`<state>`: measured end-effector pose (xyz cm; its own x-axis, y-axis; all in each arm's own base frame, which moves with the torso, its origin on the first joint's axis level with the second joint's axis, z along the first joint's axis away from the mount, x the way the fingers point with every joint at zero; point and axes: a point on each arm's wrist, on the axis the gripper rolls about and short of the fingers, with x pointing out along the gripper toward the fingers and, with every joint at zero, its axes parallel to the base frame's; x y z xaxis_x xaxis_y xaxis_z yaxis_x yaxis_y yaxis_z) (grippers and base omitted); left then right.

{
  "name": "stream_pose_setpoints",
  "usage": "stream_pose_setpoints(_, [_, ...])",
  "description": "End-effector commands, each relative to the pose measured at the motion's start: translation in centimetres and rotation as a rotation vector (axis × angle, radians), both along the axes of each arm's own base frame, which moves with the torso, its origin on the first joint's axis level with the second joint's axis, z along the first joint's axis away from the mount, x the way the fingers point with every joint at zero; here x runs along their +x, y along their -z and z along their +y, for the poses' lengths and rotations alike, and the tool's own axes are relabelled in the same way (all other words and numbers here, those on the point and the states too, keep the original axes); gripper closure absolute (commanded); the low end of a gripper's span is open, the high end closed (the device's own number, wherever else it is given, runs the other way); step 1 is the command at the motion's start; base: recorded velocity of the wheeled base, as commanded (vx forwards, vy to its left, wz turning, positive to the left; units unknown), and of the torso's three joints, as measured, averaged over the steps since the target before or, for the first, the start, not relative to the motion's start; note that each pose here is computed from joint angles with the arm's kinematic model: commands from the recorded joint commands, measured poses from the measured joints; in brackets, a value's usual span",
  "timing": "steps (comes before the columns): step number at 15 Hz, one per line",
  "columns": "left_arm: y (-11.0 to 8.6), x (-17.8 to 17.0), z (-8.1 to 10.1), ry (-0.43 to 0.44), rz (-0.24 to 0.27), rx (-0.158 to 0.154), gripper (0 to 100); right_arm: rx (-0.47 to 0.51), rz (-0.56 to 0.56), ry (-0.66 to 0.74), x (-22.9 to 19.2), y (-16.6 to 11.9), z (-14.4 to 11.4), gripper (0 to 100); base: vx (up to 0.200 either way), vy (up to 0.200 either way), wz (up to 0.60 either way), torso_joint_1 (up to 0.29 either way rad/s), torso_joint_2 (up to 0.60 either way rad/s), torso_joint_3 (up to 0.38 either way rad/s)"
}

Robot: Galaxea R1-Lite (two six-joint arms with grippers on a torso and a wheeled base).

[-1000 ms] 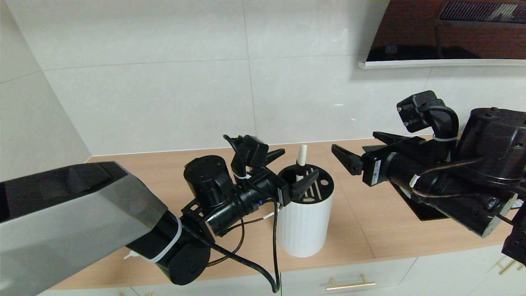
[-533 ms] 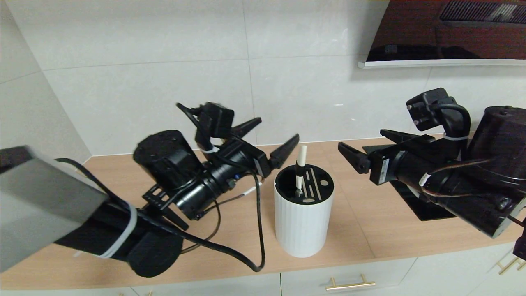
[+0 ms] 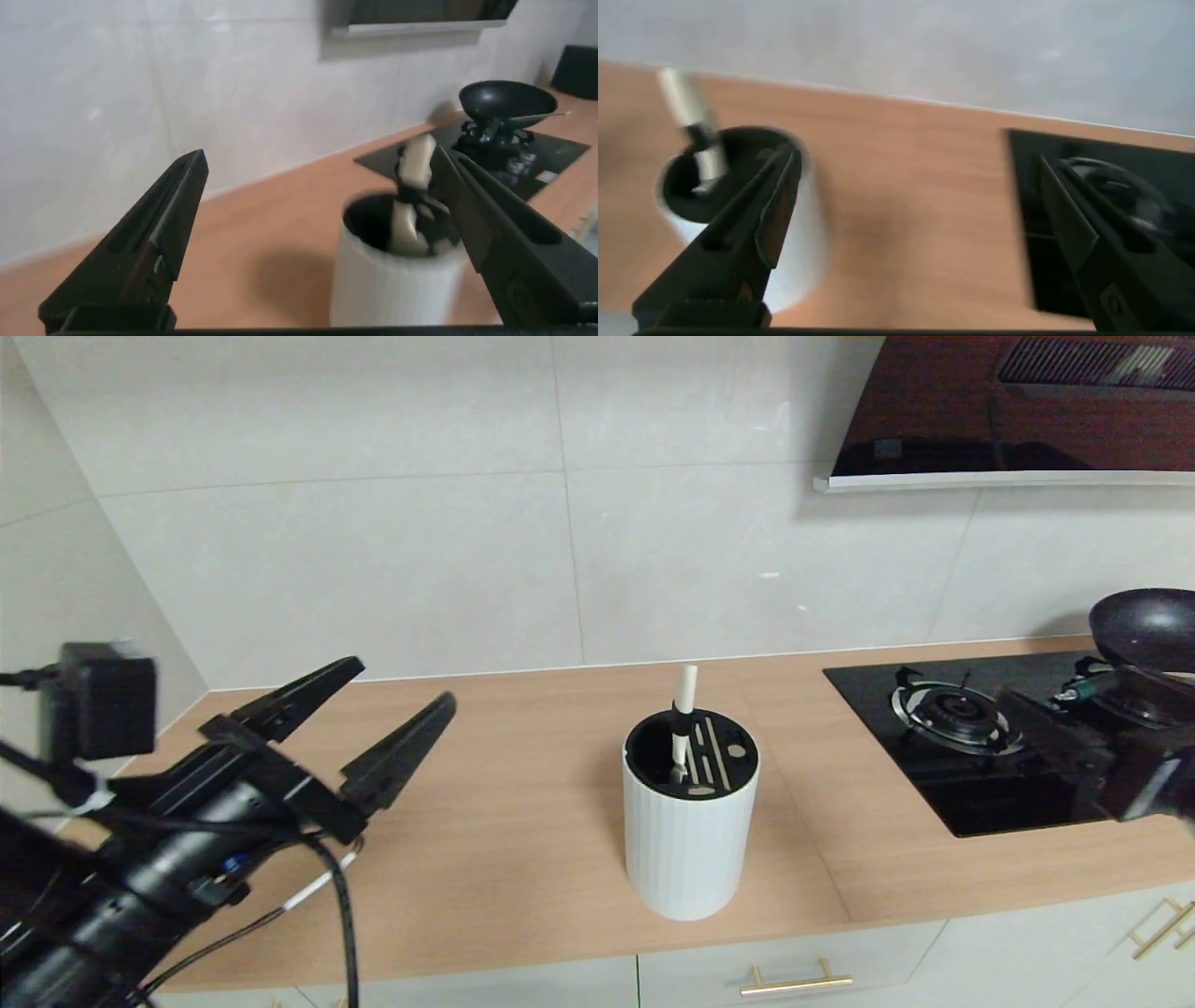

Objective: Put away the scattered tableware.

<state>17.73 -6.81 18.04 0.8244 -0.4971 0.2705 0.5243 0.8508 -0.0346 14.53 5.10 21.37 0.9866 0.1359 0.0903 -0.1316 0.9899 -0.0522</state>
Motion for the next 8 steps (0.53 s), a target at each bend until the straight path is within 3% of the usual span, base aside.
stream_pose_setpoints(1, [-0.4,-6.8,3.0,-0.055,-0.094,-0.067,0,0.048,-0.155,0.154,-6.9,-0.3,-4.0,0,0.0,0.0,0.0,0.0,0.0,0.0])
stream_pose_setpoints(3, [-1.1,-9.3,4.0,-0.086,-0.122,-0.155,0,0.054,-0.19,0.168,-10.7,0.0,-4.8,0,0.0,0.0,0.0,0.0,0.0,0.0])
stream_pose_setpoints(5, [-0.3,-12.8,5.1,-0.089,-0.095,-0.159,0,0.038,-0.181,0.198,-15.0,1.3,-5.7,0,0.0,0.0,0.0,0.0,0.0,0.0])
stream_pose_setpoints(8, [2.1,-16.6,6.3,-0.158,-0.033,-0.143,0,0.024,-0.168,0.257,-17.8,3.2,-6.0,0,0.0,0.0,0.0,0.0,0.0,0.0])
